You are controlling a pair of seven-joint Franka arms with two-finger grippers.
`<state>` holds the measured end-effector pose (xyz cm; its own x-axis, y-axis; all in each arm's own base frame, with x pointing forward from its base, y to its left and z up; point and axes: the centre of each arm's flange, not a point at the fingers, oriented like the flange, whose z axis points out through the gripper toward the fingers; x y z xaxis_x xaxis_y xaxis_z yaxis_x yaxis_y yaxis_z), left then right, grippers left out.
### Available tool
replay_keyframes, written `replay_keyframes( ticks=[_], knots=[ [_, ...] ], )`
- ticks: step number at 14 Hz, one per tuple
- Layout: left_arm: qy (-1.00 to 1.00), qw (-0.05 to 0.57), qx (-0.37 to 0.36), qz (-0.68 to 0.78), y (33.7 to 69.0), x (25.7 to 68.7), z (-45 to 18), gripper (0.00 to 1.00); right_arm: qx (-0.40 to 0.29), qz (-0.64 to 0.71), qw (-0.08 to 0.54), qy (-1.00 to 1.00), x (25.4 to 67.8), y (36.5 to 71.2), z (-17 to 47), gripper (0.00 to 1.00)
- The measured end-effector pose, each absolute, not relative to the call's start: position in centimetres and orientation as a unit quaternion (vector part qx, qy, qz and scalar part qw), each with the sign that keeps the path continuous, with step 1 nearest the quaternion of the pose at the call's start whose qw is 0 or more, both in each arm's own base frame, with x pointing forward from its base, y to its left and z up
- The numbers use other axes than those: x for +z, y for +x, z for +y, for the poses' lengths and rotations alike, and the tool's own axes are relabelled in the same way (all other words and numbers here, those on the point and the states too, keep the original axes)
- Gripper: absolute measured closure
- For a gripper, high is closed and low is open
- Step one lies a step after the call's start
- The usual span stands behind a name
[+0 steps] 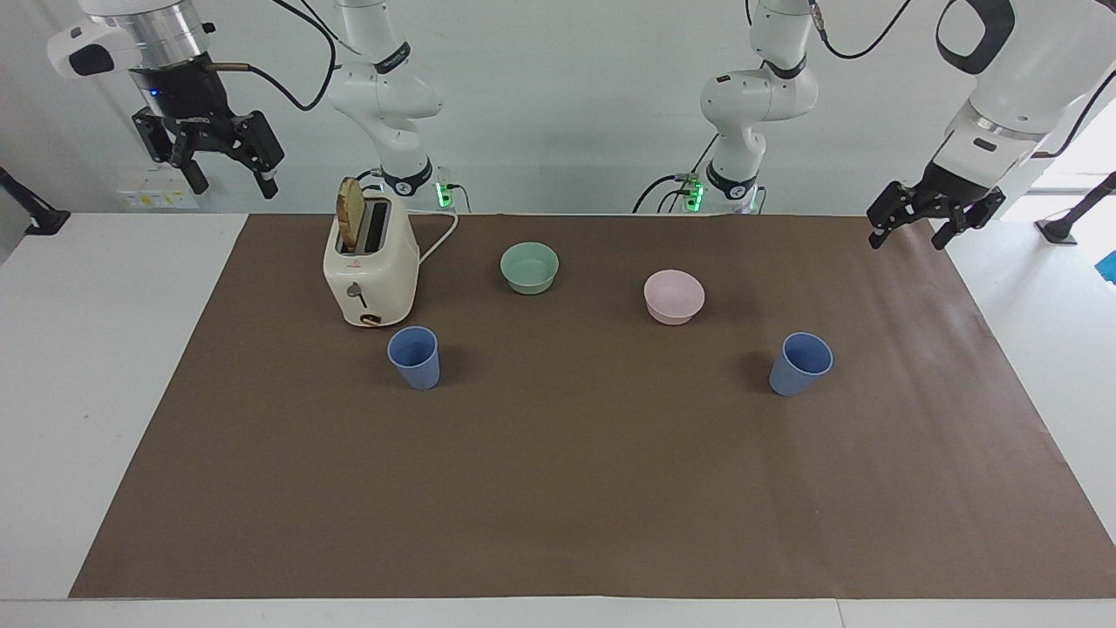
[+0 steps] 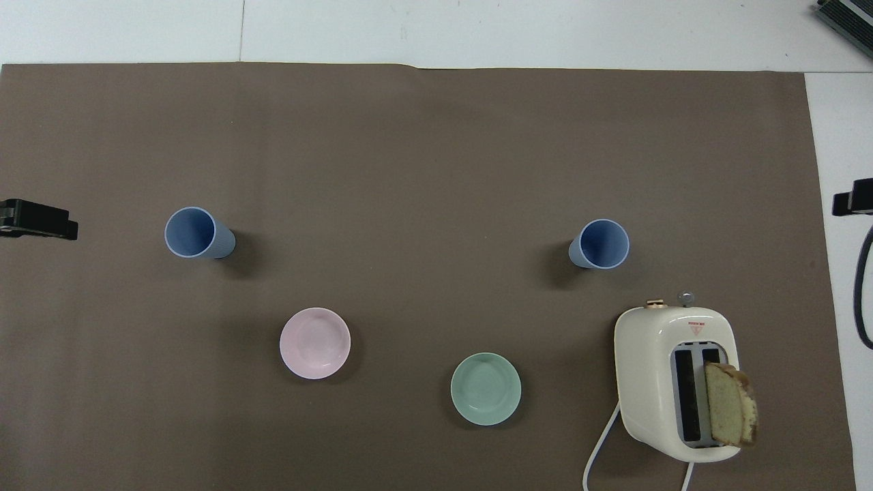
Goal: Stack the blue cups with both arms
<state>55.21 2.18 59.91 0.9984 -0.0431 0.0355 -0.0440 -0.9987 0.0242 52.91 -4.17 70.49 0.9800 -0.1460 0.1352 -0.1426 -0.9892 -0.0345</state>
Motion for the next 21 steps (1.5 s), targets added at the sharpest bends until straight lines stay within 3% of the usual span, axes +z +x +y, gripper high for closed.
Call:
replay_keyframes(
  ticks=[8,14,21],
  knots=[
    [0.999,0.016,0.025,0.027,59.0,50.1,3.1,0.0,-0.069,0.073,0.012,-0.995,70.5,52.9,-4.2,0.0],
    [0.997,0.019,0.008,0.074,59.7,42.0,1.3,0.0,-0.069,0.073,0.012,-0.995,70.5,52.9,-4.2,0.0],
    [0.997,0.018,-0.001,0.078,58.4,38.4,0.2,0.0,-0.069,0.073,0.012,-0.995,70.5,52.9,-4.2,0.0]
  ],
)
